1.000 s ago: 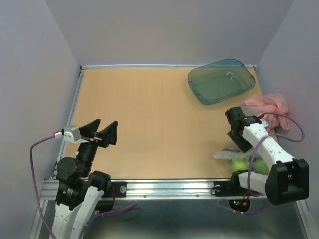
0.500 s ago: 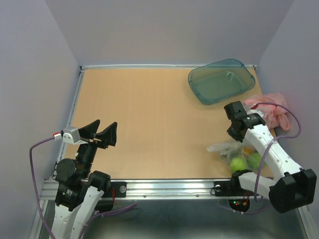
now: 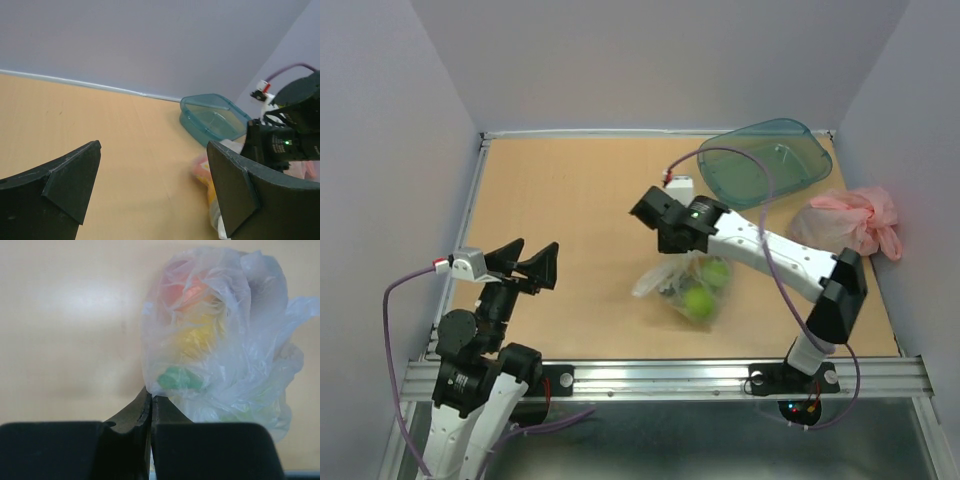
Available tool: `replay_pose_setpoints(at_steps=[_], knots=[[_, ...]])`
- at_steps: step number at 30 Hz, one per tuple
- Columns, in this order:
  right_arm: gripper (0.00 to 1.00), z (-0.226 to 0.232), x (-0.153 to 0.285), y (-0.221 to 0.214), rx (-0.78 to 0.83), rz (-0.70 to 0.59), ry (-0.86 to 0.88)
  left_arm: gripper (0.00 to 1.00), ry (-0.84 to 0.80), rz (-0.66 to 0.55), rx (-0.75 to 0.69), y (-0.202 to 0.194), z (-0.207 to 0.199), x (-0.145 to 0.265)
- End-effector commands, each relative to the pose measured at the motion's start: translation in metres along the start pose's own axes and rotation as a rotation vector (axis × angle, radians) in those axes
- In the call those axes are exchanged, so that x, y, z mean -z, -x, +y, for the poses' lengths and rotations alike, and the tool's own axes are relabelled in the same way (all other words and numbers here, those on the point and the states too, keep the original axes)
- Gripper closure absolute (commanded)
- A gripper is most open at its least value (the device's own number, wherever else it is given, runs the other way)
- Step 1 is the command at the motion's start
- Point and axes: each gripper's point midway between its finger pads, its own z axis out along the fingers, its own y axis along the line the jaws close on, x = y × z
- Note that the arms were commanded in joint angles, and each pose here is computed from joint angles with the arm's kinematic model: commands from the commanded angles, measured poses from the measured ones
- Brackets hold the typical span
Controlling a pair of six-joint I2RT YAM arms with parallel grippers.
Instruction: Untie the knot of the plastic bag and take out the fruit
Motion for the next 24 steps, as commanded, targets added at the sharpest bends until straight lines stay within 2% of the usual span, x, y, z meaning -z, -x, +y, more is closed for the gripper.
replay_pose_setpoints(at_steps=[1,5,8,10,11,12,15,18,21,24], knots=[[0.99,0.074,0.006,0.041,0.168,-0.173,0.104,0.02,-0.025,-0.028,-0.015,0.015,-0.009,-0.006],[0.99,0.112,-0.018,0.033,0.321,-0.171,0.155,0.03,-0.003,0.005,-0.016,0.006,-0.003,-0.012],[0.98,0.131,-0.025,0.028,0.356,-0.188,0.206,0.03,0.015,0.036,-0.008,-0.002,0.0,-0.017],[0.8,0.143,-0.016,0.034,0.365,-0.221,0.284,0.03,0.029,0.065,-0.007,-0.01,0.003,-0.023],[0.52,0.145,-0.016,0.03,0.391,-0.216,0.316,0.03,0.048,0.083,0.006,-0.015,0.007,-0.026],[0.4,0.148,-0.01,0.033,0.394,-0.229,0.342,0.03,0.056,0.09,0.01,-0.017,0.008,-0.027],[0.16,0.149,0.011,0.045,0.41,-0.271,0.407,0.03,0.085,0.128,0.03,-0.026,0.012,-0.032],[0.09,0.136,0.03,0.054,0.413,-0.315,0.43,0.03,0.102,0.169,0.053,-0.034,0.013,-0.039],[0.09,0.115,0.051,0.065,0.374,-0.37,0.433,0.03,0.083,0.206,0.076,-0.041,0.008,-0.047],[0.09,0.085,0.042,0.059,0.335,-0.399,0.342,0.03,0.023,0.291,0.112,-0.06,-0.004,-0.06]])
